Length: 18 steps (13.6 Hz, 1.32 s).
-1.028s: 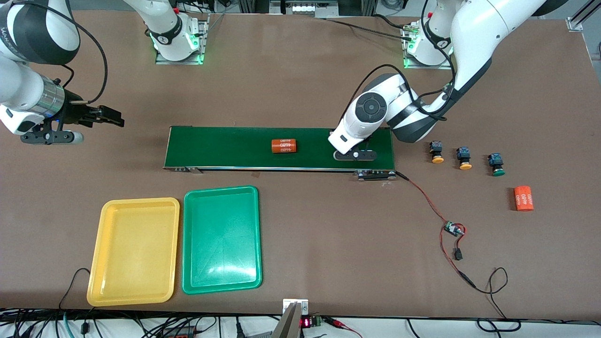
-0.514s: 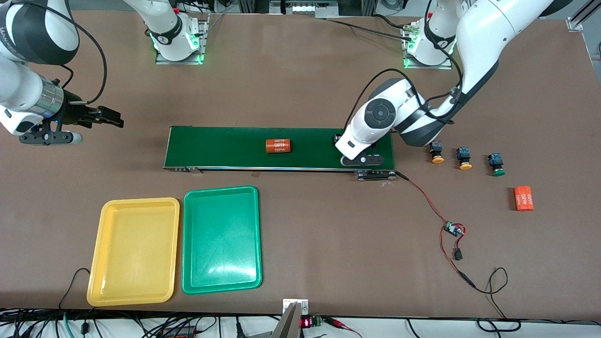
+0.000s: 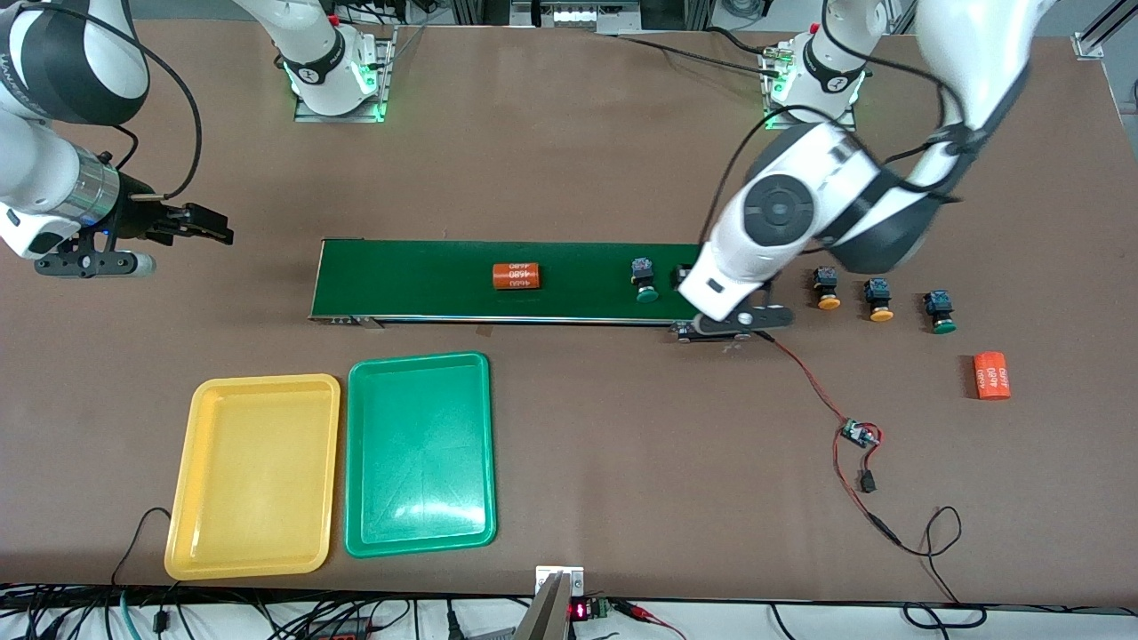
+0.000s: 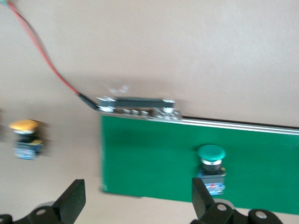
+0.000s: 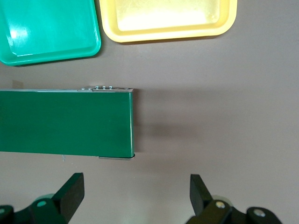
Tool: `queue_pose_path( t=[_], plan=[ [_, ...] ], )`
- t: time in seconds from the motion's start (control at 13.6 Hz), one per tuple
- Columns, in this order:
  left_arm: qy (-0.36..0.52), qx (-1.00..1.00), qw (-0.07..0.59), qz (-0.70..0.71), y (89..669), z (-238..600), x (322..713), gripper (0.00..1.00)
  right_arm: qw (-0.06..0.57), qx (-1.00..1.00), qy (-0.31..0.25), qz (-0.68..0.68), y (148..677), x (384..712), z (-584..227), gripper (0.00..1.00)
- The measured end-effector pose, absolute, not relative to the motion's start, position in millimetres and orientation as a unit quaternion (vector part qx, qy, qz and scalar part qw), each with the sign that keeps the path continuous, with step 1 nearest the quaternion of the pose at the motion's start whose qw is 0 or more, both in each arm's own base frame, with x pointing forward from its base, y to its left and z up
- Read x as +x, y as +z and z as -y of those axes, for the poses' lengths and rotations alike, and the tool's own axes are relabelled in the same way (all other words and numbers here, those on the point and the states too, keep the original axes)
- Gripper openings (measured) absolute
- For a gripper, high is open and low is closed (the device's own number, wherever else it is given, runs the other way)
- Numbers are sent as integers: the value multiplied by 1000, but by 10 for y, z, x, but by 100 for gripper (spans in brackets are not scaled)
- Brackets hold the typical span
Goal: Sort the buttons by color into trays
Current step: 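Return the left gripper to the buttons while the right gripper reaches the belt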
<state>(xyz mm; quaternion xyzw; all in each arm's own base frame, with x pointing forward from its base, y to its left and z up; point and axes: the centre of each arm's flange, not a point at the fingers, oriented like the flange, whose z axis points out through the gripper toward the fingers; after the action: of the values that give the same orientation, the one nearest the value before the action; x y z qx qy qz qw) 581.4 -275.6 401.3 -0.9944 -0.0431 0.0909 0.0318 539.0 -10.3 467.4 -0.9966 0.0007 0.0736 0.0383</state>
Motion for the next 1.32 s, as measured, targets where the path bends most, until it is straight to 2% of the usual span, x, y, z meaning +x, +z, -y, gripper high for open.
queue_pose_path(
  t=[0.29,0.51,0.73,1.03,1.17,1.32],
  plan=[
    [100,-994,23,23,4235,1778,6221,100,38,-996,78,9,4610,5419,12,100],
    [107,-994,10,8,4172,902,6416,100,38,-996,79,13,4603,5423,-35,100],
    [131,-991,27,-25,3877,169,6507,100,38,-996,79,19,4605,5423,-108,100],
    [185,-979,69,-44,3325,-772,6422,100,38,-996,79,25,4606,5421,-217,100],
    [178,-980,84,-40,3086,-1083,6305,100,36,-996,80,21,4591,5411,-352,100],
    [154,-986,63,-26,2812,-1366,6089,100,33,-996,81,7,4539,5386,-528,100]
  ],
)
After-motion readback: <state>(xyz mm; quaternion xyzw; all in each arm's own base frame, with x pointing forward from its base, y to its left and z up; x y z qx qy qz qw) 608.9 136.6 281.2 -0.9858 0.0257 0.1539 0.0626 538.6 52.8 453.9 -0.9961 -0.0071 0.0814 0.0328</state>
